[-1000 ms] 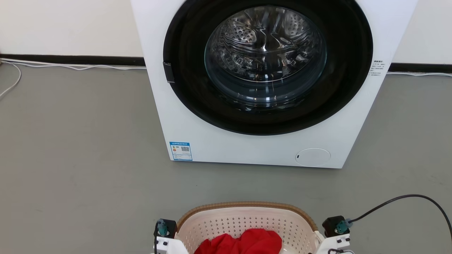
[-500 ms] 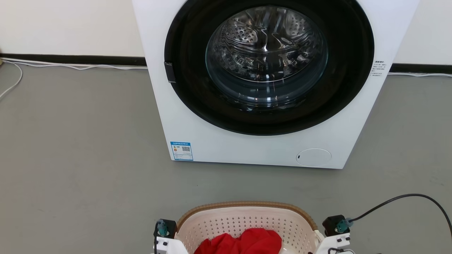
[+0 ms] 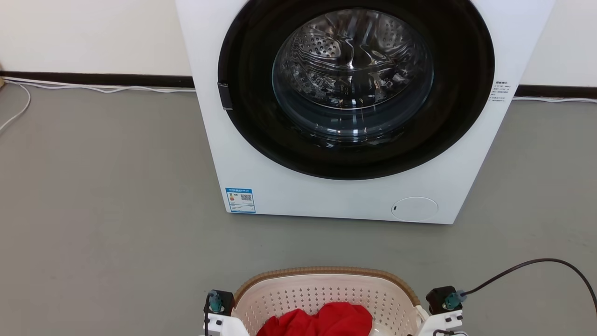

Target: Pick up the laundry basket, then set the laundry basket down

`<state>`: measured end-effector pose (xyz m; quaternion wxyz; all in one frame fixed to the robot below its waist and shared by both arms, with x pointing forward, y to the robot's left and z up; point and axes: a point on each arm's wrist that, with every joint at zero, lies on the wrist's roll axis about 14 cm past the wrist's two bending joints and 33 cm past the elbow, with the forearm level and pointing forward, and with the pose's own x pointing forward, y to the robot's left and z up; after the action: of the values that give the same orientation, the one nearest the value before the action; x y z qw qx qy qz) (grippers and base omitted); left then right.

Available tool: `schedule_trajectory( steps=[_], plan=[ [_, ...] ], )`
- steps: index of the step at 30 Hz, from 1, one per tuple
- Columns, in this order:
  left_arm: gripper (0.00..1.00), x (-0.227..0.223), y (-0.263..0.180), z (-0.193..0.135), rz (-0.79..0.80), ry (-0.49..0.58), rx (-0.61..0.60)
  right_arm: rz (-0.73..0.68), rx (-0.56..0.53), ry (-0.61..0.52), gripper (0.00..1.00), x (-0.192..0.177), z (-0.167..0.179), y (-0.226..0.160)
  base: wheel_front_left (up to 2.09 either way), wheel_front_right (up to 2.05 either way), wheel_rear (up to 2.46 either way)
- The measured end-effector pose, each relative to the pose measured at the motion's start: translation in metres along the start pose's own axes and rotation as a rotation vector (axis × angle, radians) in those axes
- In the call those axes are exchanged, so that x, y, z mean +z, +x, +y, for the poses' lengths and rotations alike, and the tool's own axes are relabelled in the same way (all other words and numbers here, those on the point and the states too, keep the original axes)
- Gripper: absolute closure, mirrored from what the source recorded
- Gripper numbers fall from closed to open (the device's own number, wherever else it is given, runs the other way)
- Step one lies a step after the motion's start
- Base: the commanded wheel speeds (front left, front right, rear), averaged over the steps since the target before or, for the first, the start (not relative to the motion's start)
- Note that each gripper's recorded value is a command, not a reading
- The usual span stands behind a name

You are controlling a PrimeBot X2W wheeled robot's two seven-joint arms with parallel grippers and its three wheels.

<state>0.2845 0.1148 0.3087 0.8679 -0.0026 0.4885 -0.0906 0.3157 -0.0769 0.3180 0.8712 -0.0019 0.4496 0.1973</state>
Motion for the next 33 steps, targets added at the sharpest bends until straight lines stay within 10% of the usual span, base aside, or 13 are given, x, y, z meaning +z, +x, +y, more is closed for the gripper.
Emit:
schedule_trajectory(
  steps=[33],
  plan=[
    [1.00,-0.0045,0.0006,0.0051,0.014,-0.007,0.012,-0.001,0.020,0.001,1.00,-0.0018,0.0063,0.0041,0.00,0.00,0.00]
  ],
)
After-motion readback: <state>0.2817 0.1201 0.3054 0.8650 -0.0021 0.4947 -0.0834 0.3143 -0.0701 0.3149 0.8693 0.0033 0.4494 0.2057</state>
